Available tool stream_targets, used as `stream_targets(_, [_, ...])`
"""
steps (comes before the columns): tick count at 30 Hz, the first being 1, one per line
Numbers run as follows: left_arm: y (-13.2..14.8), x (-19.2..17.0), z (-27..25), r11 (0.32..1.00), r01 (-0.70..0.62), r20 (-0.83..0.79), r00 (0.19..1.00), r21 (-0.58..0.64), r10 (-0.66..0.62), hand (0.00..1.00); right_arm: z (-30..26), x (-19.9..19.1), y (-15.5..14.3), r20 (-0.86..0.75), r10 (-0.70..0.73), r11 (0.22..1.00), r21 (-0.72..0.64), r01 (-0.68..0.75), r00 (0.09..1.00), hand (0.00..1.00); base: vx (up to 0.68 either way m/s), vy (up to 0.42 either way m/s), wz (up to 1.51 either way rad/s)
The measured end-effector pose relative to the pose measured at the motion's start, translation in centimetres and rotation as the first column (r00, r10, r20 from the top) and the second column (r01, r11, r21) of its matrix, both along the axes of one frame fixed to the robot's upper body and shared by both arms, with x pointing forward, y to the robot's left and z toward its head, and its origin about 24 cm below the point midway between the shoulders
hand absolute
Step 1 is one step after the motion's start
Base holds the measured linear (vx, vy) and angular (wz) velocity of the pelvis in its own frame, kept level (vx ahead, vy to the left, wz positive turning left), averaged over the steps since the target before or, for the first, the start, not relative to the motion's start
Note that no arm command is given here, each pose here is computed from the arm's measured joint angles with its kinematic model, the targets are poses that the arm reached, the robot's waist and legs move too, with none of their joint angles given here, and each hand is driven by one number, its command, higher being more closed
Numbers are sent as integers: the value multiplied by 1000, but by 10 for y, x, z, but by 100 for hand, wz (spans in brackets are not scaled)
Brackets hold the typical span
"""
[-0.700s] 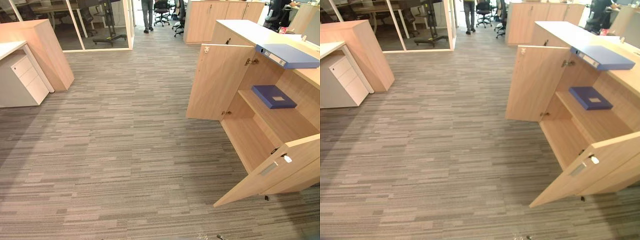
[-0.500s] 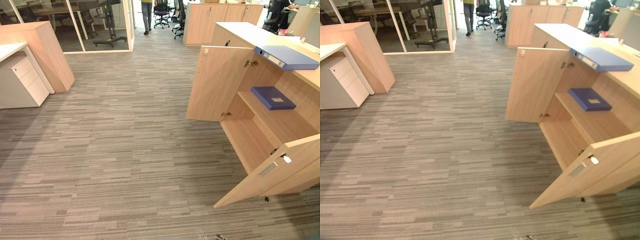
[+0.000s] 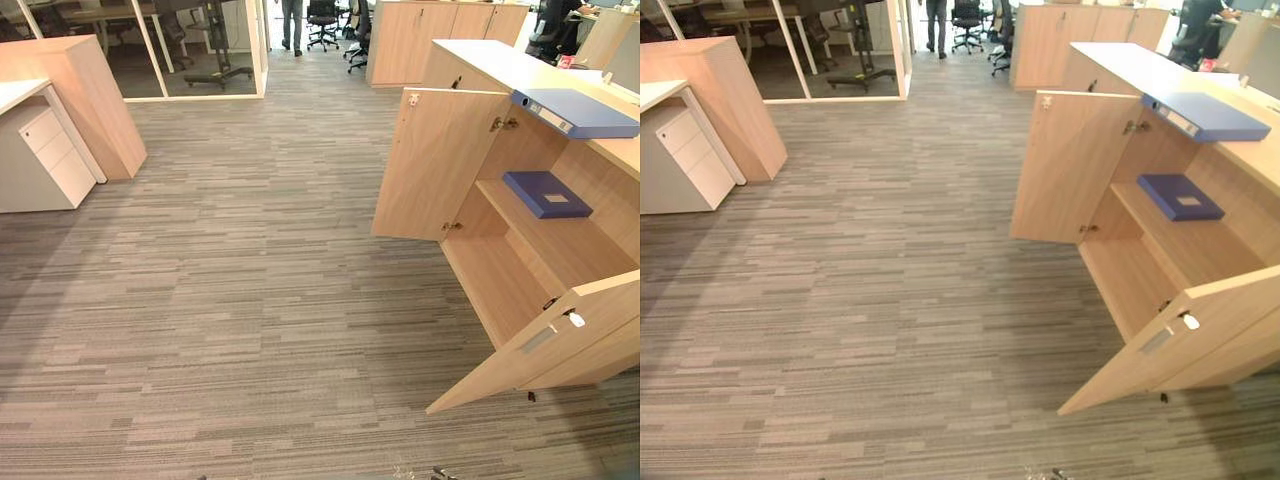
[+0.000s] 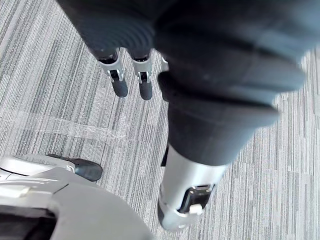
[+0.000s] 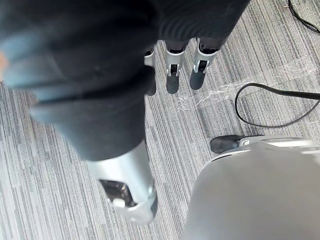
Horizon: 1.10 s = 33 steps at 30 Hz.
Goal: Walk over to the cabinet, pick up the folder, carry it to the office cabinet, place the folder inside the office cabinet, then close the office cabinet door
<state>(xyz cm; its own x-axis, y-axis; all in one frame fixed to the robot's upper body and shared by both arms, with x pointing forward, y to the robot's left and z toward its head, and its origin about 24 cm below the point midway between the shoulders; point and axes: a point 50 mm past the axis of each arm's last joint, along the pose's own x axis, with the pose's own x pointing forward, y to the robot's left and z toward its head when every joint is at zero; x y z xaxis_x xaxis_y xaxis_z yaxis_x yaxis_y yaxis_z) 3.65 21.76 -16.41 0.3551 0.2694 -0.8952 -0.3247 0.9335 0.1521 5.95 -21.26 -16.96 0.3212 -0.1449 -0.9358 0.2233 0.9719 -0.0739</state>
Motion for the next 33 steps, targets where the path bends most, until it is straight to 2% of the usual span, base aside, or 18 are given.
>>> stream_targets(13, [3, 15, 5, 998, 22, 57, 998, 52, -25, 0, 1, 11, 2, 21, -16, 1000, 10, 16, 1000, 0, -27, -6, 8])
stream_targets(14, [4, 18, 7, 998, 4, 73, 997, 59, -8, 0, 2, 16, 2, 27, 23, 1000, 4, -23, 999, 0, -97, -7, 19])
stream_targets(21, [3, 17, 6, 997, -70, 82, 994, 42, 66, 0, 3, 20, -2, 24, 60, 998, -11, -60, 998, 0, -23, 48, -6])
stream_targets(33, [5, 22, 6, 999, -36, 83, 996, 38, 33, 0, 1, 15, -4, -6, 14, 1000, 8, -14, 1000, 0, 273, 339, -38])
